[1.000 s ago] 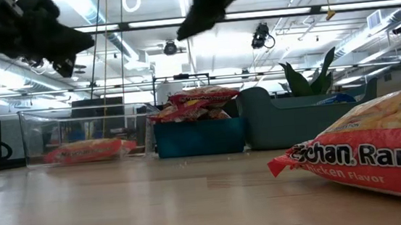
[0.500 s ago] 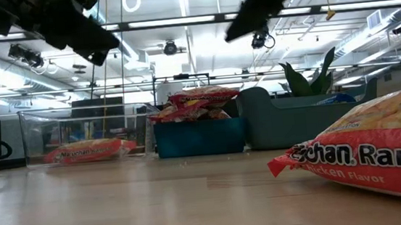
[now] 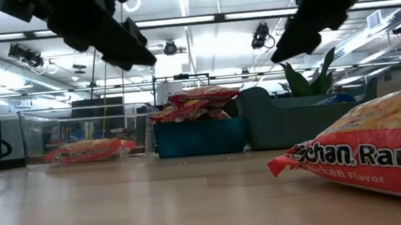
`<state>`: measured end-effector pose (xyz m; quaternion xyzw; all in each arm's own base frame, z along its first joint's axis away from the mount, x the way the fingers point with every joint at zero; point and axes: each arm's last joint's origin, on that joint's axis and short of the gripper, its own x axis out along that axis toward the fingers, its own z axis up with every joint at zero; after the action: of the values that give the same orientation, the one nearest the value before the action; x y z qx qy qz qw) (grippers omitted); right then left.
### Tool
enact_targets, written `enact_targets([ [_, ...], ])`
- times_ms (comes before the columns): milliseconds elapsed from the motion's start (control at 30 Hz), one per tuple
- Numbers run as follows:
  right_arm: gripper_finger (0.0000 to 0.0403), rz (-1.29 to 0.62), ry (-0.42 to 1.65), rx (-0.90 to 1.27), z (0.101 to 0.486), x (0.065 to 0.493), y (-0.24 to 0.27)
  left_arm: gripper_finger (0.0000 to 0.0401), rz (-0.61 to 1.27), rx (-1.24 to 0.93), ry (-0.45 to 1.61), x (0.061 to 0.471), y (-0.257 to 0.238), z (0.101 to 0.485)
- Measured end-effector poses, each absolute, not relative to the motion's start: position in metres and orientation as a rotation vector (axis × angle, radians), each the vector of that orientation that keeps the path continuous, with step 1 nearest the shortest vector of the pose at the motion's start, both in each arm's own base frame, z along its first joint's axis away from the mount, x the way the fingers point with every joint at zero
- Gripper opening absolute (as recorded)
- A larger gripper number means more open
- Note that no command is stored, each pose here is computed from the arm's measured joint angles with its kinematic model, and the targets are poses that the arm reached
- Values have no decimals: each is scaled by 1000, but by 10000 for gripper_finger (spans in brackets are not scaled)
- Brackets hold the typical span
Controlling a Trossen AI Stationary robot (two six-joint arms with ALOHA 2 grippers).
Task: Sort Maruchan noodles
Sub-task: Put the orange bag into the transparent bin
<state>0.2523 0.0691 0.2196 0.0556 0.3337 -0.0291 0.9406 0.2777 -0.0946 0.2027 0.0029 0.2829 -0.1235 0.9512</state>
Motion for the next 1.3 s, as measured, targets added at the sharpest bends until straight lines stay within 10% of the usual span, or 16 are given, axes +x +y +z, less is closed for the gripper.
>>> enact_targets([
  [633,189,-124,550,155,180,214,137,169,-204,-111,614,378,-180,144],
  [1300,189,-181,433,81,153,217,169,169,-93,-51,616,389,-194,99],
])
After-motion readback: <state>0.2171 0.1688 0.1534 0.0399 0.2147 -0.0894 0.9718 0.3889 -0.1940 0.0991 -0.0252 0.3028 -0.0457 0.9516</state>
